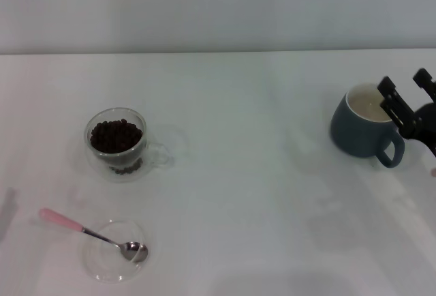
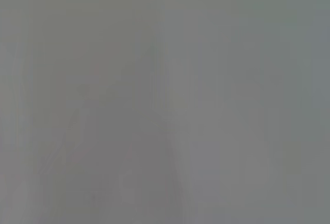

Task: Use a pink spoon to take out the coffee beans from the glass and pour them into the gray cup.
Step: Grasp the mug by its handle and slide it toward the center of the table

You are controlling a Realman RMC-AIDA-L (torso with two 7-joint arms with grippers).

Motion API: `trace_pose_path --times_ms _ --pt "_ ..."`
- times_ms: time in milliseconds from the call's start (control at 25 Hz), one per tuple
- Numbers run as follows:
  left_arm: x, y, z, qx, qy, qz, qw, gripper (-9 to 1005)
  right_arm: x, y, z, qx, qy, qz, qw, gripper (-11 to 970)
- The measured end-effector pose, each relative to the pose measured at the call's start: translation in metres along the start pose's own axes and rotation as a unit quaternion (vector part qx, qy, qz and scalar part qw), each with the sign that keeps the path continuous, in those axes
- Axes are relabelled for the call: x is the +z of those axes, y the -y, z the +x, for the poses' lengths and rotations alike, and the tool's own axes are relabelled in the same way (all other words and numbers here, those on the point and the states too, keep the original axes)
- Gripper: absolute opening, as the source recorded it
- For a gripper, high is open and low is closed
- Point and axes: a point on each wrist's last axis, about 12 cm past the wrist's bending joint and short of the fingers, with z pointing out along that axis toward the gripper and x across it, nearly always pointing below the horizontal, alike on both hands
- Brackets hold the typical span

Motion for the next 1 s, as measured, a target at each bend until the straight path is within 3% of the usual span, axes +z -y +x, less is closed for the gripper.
trace_pose_path --times_ms 360,640,1000 --pt "-0.002 -0.001 -0.002 0.008 0.002 0.006 1.0 887 -0.027 -0.001 0.009 0.003 -0.01 0.015 1.0 749" --pt "0.0 -0.002 -0.003 0.016 -0.001 0.01 1.0 887 -0.052 -0.011 0.022 0.004 -0.044 0.001 0.999 742" --pt "0.008 0.0 -0.005 0.029 -0.001 0.023 0.999 887 -0.055 -0.013 0.037 0.005 -0.102 0.007 0.995 723"
